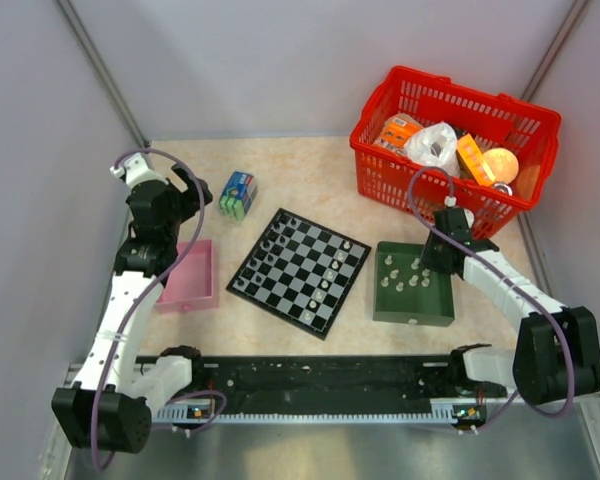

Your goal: Set up the chess pieces on the board

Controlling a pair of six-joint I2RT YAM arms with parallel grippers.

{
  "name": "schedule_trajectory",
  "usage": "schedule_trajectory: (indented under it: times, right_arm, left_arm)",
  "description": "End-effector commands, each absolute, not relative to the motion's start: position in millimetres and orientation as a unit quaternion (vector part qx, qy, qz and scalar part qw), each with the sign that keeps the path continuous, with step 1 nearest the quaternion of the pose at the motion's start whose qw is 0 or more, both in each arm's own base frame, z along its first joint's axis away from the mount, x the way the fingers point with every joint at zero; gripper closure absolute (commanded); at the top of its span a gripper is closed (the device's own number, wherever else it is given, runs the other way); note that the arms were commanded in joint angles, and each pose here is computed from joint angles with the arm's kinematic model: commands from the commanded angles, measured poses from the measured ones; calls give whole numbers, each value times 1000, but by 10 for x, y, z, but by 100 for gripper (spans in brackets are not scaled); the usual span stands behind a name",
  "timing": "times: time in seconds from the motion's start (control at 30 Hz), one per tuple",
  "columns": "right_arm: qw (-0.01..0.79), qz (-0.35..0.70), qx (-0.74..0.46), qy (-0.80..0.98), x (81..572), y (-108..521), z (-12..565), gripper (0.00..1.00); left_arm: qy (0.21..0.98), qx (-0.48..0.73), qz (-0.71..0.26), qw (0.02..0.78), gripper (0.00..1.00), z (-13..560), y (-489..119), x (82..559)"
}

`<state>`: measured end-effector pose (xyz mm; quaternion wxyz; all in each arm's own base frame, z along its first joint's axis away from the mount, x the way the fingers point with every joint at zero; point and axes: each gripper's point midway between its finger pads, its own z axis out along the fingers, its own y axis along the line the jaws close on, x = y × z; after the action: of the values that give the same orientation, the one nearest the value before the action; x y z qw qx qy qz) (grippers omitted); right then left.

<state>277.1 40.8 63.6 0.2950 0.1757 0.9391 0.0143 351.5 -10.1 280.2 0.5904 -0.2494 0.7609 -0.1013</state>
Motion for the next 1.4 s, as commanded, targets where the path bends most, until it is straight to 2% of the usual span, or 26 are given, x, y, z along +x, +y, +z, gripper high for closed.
schedule_trajectory:
  times: [0.0, 1.37]
  right_arm:
    - [308, 32, 175, 935, 2887, 443, 633, 68]
    - [288, 13, 170, 942, 2885, 334, 424, 73]
  left_arm:
    - [746, -248, -104, 609, 1, 2950, -76, 3561]
    - [746, -251, -106, 608, 1, 2935, -75, 3548]
